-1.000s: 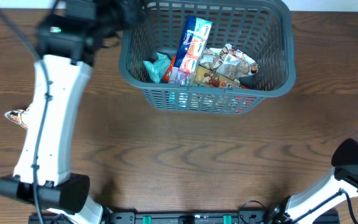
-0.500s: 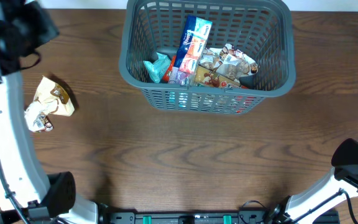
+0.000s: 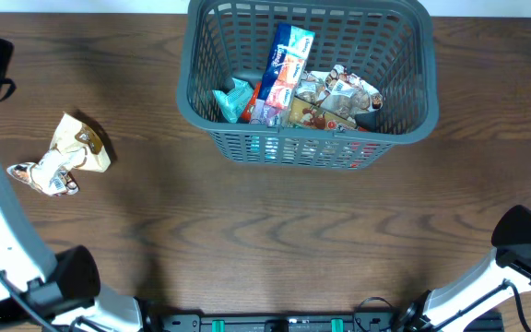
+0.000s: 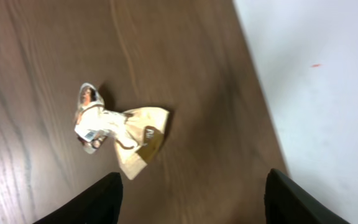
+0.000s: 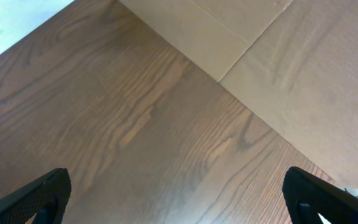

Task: Pack container
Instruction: 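Withdraw the left gripper toward the crumpled snack bag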

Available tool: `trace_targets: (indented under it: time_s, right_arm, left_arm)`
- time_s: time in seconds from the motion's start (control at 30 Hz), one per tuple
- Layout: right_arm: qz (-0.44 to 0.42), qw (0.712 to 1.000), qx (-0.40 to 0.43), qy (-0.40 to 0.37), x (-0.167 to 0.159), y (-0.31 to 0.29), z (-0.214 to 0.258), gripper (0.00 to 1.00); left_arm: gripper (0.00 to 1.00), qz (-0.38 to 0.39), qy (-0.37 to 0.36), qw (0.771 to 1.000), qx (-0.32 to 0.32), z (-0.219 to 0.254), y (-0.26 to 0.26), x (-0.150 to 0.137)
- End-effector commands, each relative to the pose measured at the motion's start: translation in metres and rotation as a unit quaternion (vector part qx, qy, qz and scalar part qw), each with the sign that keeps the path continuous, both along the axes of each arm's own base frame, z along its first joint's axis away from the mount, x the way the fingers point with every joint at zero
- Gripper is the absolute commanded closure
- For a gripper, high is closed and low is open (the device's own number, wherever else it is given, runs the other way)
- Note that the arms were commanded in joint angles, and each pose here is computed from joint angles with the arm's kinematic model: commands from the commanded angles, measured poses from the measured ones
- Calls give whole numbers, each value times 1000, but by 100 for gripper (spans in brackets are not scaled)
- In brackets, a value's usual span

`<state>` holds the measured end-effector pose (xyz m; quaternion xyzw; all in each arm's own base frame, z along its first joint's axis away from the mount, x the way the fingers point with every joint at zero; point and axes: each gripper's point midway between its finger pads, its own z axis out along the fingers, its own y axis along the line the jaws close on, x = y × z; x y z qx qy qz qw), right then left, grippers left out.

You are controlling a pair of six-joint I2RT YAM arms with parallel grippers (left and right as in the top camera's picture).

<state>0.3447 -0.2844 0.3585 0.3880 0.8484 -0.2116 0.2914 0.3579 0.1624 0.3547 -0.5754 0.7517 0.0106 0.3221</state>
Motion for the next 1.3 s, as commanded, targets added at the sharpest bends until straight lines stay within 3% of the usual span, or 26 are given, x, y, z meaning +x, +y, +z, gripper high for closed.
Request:
trace_targets:
  time_s: [0.0, 0.2, 0.43, 0.63, 0.73, 0.83, 0.97, 1.07, 1.27]
  right_arm:
    - [-8, 1000, 5, 4, -1, -4, -5, 1]
    - [-8, 1000, 5, 4, -1, -4, -5, 1]
    - [-9, 1000, 5, 4, -1, -4, -5, 1]
    - [-8, 1000, 5, 4, -1, -4, -5, 1]
    - [-8, 1000, 5, 4, -1, -4, -5, 1]
    - [-9, 1000, 5, 4, -1, -4, -5, 1]
    - [-8, 1000, 5, 4, -1, -4, -5, 1]
    - [-8, 1000, 5, 4, -1, -4, -5, 1]
    - [-8, 1000, 5, 4, -1, -4, -5, 1]
  left_arm:
    - [39, -27, 89, 995, 45, -40, 24, 15]
    - [39, -222, 208, 944, 126, -83, 37, 46]
    - [39, -245, 225, 932, 143, -96, 55, 57]
    - [39, -179, 238, 947, 122, -98, 80, 33]
    - [39, -67, 218, 972, 60, -105, 86, 12]
    - [39, 44, 195, 980, -8, -114, 82, -5]
    - [39, 131, 157, 973, -104, -134, 64, -4]
    - [39, 198, 131, 954, -180, -157, 47, 2]
    - [39, 235, 113, 930, -258, -203, 30, 16]
